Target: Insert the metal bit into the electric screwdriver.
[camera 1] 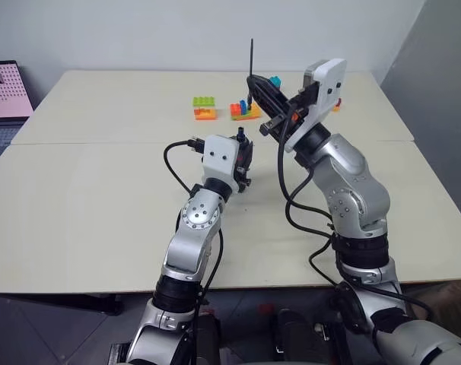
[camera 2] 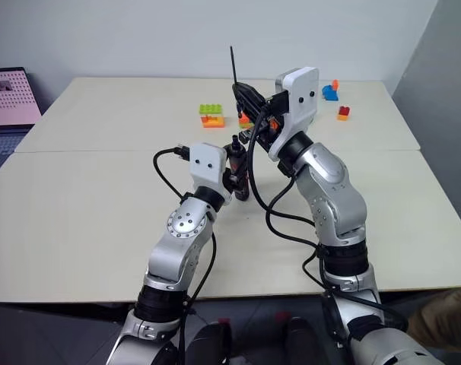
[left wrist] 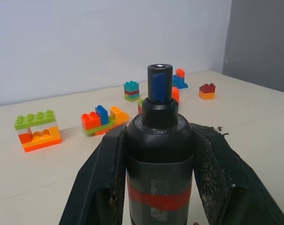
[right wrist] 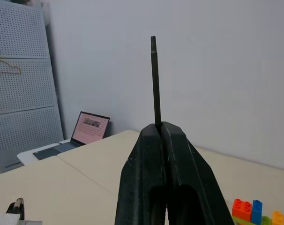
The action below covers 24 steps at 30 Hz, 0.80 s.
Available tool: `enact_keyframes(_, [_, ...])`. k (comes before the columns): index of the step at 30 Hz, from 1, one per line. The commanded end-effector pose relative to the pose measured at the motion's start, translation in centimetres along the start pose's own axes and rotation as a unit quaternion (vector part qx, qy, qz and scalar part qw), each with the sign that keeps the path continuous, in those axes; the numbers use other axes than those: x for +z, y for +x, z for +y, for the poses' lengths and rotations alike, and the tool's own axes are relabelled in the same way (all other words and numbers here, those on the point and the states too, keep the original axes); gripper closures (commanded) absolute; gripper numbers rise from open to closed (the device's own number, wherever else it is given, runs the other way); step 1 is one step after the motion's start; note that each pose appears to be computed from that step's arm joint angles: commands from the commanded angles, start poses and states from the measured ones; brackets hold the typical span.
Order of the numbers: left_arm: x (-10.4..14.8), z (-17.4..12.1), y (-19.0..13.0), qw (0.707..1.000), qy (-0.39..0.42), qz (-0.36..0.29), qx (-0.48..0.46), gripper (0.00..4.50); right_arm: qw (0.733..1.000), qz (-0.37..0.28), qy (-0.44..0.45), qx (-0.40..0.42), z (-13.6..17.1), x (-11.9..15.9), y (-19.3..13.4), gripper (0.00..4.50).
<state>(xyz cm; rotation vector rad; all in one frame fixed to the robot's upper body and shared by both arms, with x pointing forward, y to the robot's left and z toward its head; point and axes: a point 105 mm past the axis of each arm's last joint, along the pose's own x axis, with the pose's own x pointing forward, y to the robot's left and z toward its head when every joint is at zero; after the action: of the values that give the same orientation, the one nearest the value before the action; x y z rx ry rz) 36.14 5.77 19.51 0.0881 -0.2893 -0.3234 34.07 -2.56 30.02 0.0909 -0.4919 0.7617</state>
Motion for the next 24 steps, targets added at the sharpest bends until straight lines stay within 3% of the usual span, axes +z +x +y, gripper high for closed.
enact_keyframes(1, [1.9,-0.4,0.3,0.999,0.006,-0.045,0.018,2.86,0.999,-0.037,-0.019,-0.007,1.3,1.9,0.2,4.50])
enact_keyframes(24, [0.6,-0.1,0.0,0.999,0.012,-0.027,0.040,2.86,0.997,-0.015,0.007,-0.075,1.7,-0.7,1.0,4.50])
